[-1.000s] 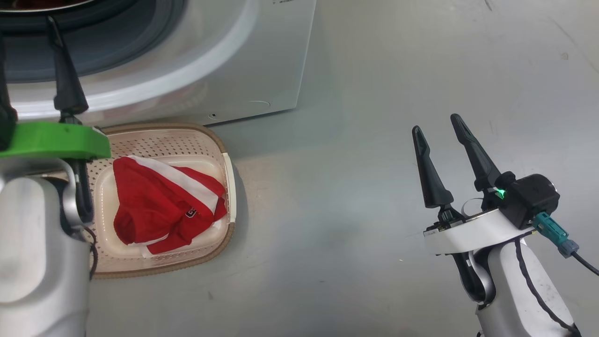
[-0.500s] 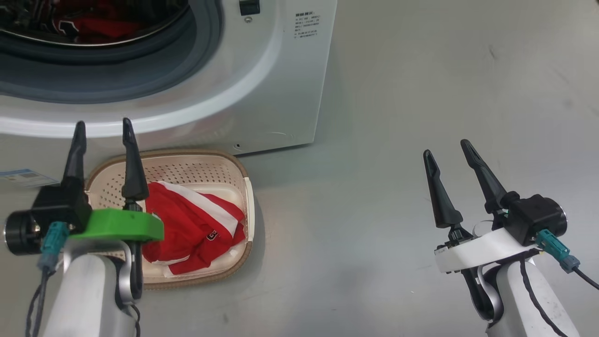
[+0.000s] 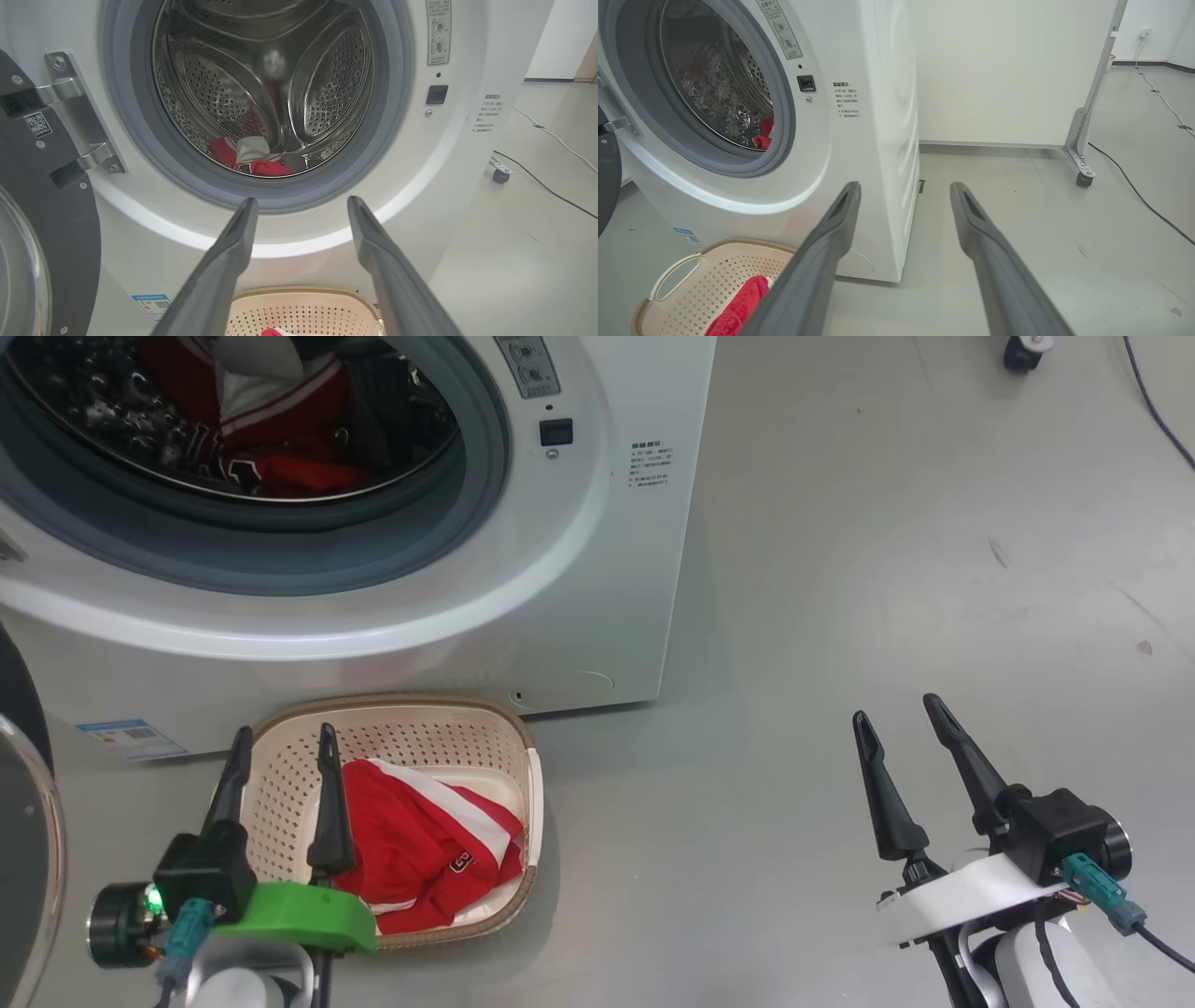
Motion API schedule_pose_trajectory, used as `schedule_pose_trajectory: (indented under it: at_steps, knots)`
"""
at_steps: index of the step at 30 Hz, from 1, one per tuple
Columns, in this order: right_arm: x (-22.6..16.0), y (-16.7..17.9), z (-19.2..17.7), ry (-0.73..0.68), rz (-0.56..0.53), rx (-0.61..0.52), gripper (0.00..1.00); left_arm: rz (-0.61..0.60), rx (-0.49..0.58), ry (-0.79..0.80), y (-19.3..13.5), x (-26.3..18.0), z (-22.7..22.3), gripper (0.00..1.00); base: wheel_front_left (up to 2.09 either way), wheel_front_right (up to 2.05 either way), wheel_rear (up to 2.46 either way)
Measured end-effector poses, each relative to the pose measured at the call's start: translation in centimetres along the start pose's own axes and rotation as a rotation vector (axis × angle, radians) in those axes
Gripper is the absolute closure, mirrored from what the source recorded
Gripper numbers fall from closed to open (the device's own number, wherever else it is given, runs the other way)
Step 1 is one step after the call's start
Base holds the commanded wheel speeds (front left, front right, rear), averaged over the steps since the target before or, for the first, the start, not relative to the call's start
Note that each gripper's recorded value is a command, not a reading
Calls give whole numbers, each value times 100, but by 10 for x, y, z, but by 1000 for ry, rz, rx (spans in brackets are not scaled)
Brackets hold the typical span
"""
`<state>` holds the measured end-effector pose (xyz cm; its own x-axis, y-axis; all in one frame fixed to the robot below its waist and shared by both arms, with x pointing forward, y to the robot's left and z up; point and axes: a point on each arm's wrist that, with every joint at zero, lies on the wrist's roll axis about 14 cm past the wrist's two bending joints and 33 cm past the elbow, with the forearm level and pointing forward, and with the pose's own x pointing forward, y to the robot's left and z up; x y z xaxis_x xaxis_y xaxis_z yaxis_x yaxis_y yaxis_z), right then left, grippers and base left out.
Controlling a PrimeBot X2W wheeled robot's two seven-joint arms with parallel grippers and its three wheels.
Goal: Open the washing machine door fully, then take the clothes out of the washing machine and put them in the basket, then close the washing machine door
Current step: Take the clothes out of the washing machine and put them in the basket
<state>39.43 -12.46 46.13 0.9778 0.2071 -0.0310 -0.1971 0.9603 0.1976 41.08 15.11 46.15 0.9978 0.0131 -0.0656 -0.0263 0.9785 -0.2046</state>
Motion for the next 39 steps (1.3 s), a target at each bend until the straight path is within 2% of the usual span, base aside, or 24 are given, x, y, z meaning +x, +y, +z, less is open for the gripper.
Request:
schedule_pose_trajectory:
  at_steps: [9, 20, 39]
  knots:
    - [-20, 13, 8, -17, 23, -4, 0, -12, -2, 9, -5, -38, 0, 0, 0, 0, 0]
    - [-36, 25, 10, -24, 36, 3, 0, -2, -6, -4, -2, -61, 5, 0, 0, 0, 0]
    - [-48, 30, 12, -34, 40, 15, 0, -18, -12, -21, -7, -69, 10, 0, 0, 0, 0]
